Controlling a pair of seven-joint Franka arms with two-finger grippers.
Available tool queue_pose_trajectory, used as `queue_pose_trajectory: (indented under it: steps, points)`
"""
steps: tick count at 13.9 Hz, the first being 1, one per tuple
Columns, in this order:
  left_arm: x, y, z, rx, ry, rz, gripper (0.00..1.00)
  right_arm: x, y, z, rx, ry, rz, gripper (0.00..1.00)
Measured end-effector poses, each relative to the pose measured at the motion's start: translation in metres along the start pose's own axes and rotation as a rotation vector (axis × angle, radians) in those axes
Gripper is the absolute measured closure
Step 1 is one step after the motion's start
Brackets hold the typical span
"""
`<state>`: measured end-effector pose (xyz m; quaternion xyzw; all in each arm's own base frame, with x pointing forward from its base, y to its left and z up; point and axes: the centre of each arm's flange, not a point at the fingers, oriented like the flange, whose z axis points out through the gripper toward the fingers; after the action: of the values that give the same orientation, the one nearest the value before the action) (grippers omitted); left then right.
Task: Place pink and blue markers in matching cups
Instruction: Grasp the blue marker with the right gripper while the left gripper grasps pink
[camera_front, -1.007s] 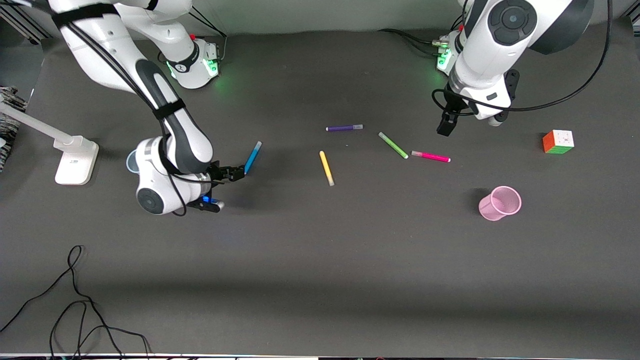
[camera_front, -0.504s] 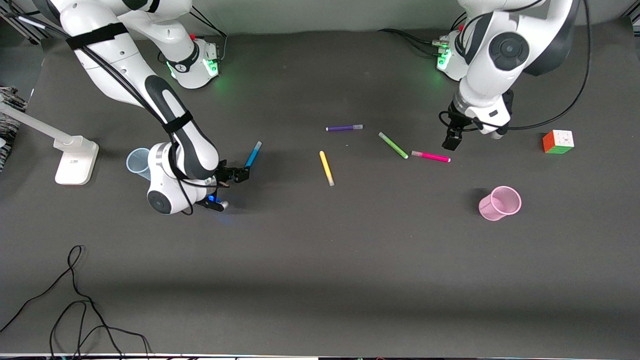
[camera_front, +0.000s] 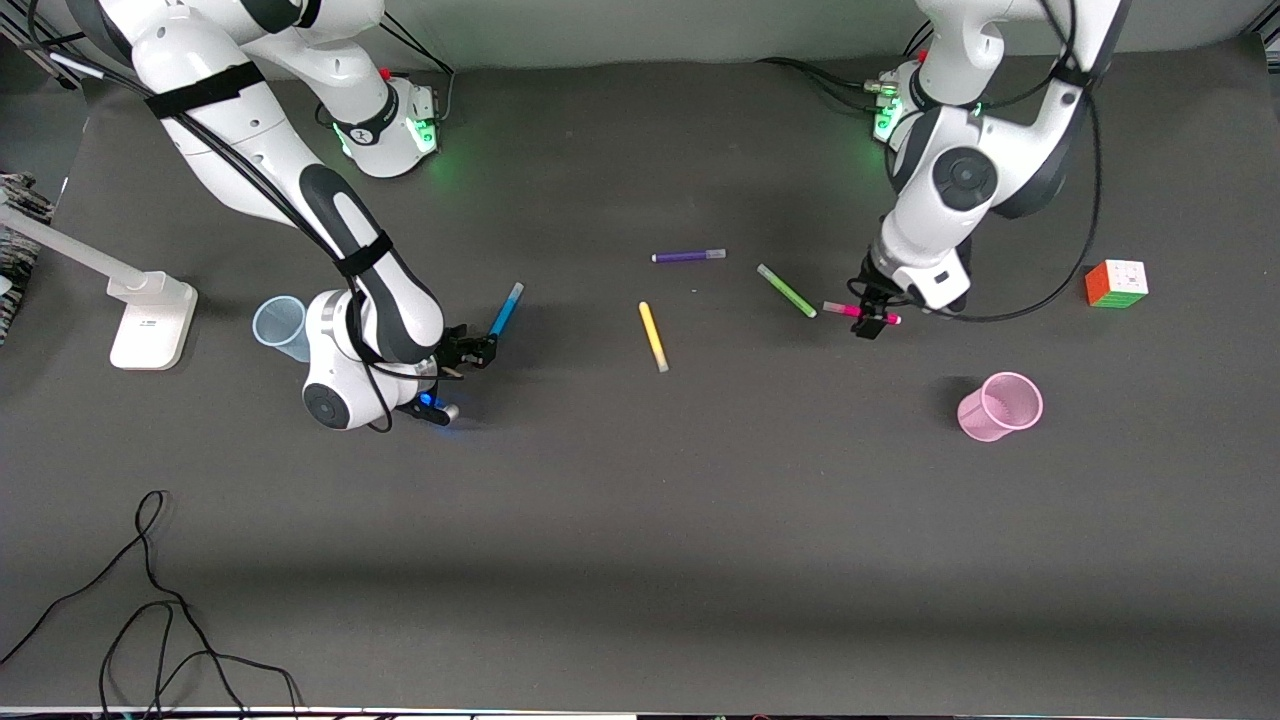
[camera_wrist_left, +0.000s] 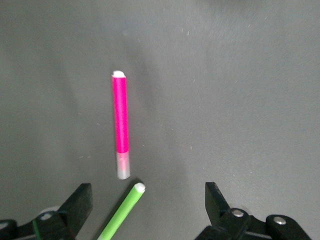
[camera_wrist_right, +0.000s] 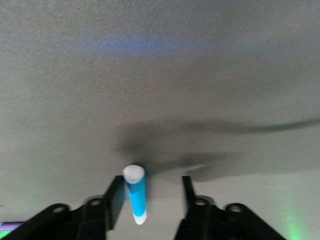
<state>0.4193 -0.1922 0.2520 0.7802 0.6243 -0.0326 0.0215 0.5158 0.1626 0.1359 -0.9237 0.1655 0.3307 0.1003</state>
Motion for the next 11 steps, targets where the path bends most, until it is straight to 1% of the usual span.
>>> queue_pose_trajectory:
  steps: [1, 4, 6, 8, 9, 10, 11]
  points:
    - [0.001, 0.001, 0.014, -0.003, -0.010, -0.004, 0.00, 0.000, -0.001, 0.000, 0.006, 0.000, 0.002, 0.54]
    - [0.003, 0.000, 0.045, 0.004, -0.025, -0.006, 0.00, 0.002, -0.001, 0.000, 0.013, 0.008, 0.006, 0.55]
    - [0.004, -0.002, 0.056, 0.021, -0.028, -0.008, 0.00, 0.002, -0.001, 0.001, 0.016, 0.008, 0.008, 0.55]
    - [0.004, -0.004, 0.061, 0.033, -0.030, -0.009, 0.00, 0.003, 0.000, 0.001, 0.016, 0.008, 0.010, 0.59]
    - [0.004, -0.004, 0.063, 0.038, -0.030, -0.009, 0.00, 0.003, 0.000, 0.001, 0.017, 0.008, 0.011, 0.67]
    - [0.005, -0.005, 0.064, 0.041, -0.031, -0.009, 0.00, 0.003, 0.000, 0.000, 0.017, 0.007, 0.012, 0.81]
    - [0.005, -0.006, 0.066, 0.045, -0.031, -0.010, 0.00, 0.003, 0.000, 0.000, 0.019, 0.007, 0.013, 0.83]
